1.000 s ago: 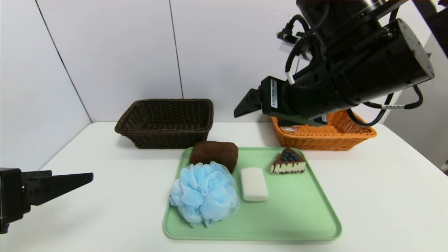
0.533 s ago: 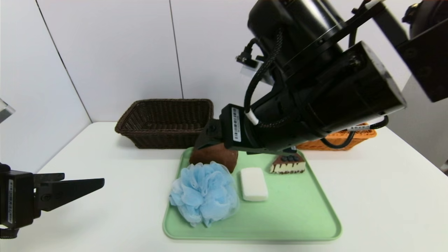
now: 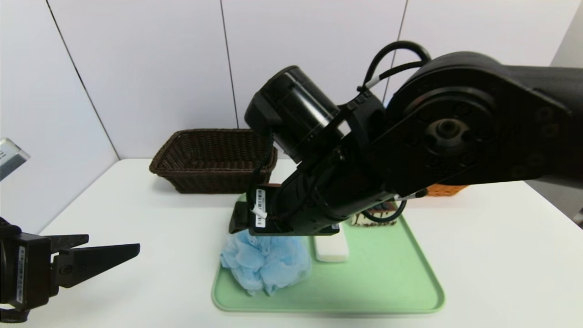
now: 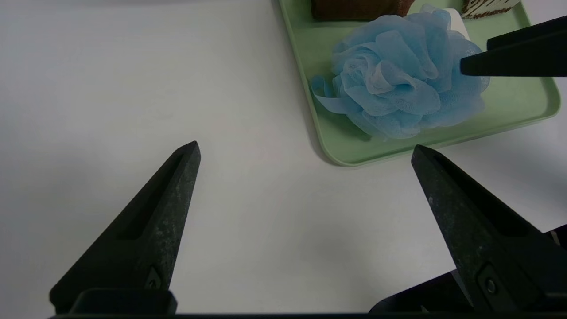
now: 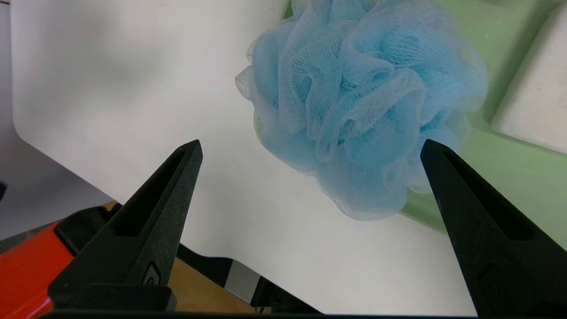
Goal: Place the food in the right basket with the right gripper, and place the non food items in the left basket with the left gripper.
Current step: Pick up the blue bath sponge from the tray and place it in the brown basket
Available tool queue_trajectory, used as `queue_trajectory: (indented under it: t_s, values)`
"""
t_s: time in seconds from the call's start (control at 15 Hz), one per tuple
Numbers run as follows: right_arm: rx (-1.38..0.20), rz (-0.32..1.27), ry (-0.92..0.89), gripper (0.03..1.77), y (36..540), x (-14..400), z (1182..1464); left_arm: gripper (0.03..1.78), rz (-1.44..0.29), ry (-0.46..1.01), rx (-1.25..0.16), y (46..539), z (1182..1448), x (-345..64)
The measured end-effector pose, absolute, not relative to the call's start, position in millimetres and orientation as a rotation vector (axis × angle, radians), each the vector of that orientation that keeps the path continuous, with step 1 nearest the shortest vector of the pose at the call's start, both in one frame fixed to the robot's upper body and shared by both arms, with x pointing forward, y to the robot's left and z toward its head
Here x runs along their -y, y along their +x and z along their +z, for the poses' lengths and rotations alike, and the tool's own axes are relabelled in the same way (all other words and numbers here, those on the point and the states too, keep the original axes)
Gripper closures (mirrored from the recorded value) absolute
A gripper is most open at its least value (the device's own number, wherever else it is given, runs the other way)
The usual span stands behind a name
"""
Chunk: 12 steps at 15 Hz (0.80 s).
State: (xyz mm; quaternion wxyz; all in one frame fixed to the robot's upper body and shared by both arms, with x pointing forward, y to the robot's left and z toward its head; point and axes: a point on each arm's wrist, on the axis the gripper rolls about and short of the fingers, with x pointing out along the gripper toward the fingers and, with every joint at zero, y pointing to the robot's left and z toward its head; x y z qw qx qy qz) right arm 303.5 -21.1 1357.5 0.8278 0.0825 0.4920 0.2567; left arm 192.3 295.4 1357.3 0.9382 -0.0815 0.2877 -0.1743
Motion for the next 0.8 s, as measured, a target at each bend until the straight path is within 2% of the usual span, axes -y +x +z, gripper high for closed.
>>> queue_trajectory:
  t_s: [0.6, 0.8]
  values:
    - [-1.105, 0.45, 0.103, 0.1, 328.9, -14.6, 1289.2, 0.12, -0.365, -0.167, -0.59, 182.8, 1350.8, -297.9]
    - [-1.135, 0.425, 0.093, 0.1, 333.5, -18.8, 1274.2, 0.12, -0.367, -0.168, -0.585, 180.3, 1350.7, -298.8]
